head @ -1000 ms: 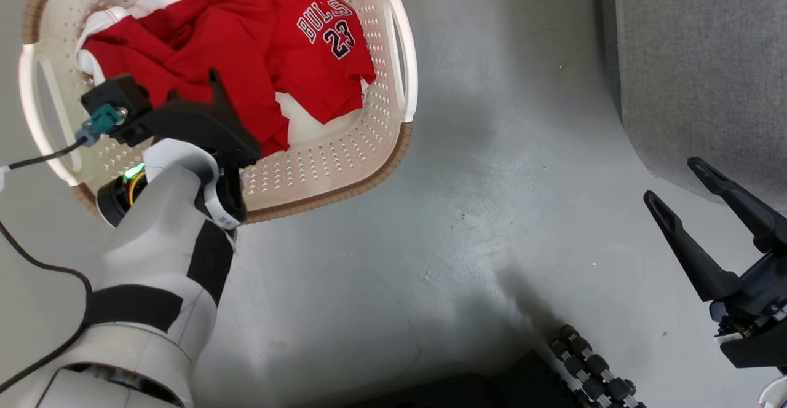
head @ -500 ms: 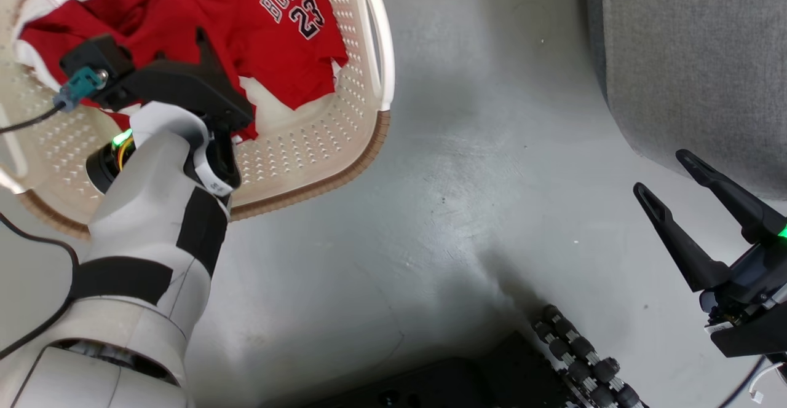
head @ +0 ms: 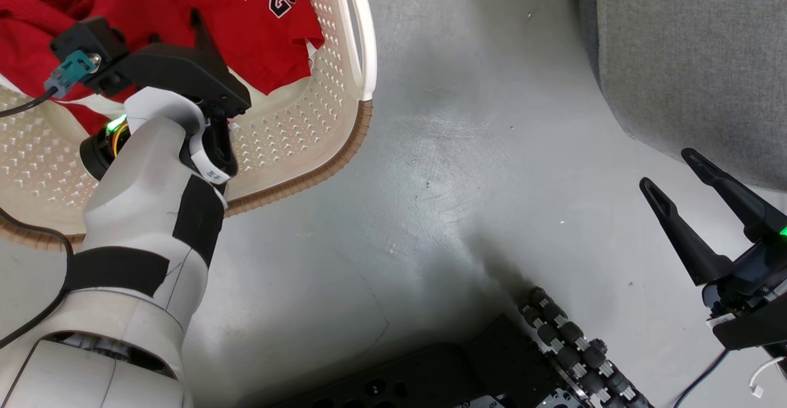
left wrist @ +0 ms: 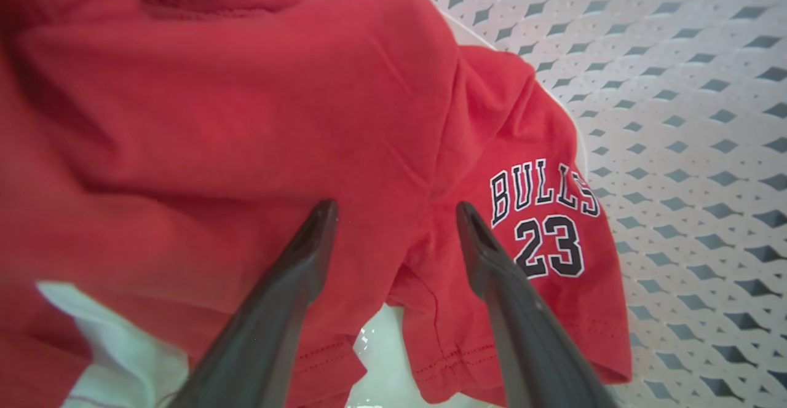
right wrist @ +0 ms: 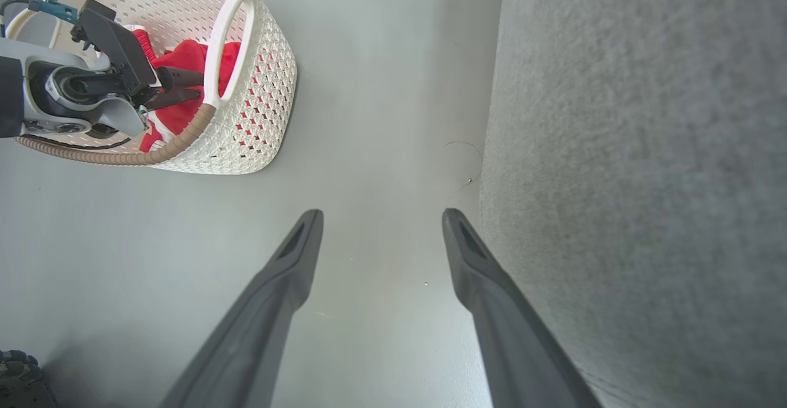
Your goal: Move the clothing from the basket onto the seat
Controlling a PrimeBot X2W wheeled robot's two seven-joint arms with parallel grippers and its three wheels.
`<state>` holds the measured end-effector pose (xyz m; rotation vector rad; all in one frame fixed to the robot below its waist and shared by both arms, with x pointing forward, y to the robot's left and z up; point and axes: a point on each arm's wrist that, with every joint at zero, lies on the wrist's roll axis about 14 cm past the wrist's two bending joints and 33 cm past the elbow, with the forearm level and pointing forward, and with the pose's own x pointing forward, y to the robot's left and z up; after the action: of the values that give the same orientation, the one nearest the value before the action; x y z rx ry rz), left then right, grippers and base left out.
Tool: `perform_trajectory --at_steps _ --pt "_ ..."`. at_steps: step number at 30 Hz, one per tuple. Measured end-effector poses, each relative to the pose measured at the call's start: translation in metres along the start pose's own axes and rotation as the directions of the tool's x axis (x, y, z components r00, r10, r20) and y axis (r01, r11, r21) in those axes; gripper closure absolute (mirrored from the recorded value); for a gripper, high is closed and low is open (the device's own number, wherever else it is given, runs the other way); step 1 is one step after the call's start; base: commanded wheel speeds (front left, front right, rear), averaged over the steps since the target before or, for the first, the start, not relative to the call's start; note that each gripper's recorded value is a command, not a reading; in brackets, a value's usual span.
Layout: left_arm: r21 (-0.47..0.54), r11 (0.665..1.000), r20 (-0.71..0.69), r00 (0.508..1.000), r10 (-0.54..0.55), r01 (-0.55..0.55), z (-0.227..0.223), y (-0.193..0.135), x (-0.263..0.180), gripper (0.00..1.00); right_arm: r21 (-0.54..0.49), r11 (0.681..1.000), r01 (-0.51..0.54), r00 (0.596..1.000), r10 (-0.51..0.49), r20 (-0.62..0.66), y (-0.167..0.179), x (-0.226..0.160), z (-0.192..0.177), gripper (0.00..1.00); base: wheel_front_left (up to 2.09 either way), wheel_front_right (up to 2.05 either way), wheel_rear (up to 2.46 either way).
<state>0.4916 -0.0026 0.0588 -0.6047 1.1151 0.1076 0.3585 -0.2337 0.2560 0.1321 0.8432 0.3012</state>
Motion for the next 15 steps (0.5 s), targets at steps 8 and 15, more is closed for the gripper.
perform_trajectory --at_steps 8,15 --pt "0.025 1.0 0.0 1.0 -0.003 0.003 -0.0017 0.0017 0.0023 0.0 0.002 1.0 0.007 1.0 -0.007 -0.016 -0.0027 0.0008 -0.0052 0.0 0.0 0.0 0.0" --pt "0.04 0.999 -0.005 1.0 -0.001 0.002 -0.005 0.0044 0.0046 1.0 0.004 1.0 0.009 1.0 -0.009 -0.029 -0.0042 0.0023 -0.0096 0.0 0.0 0.0 0.0"
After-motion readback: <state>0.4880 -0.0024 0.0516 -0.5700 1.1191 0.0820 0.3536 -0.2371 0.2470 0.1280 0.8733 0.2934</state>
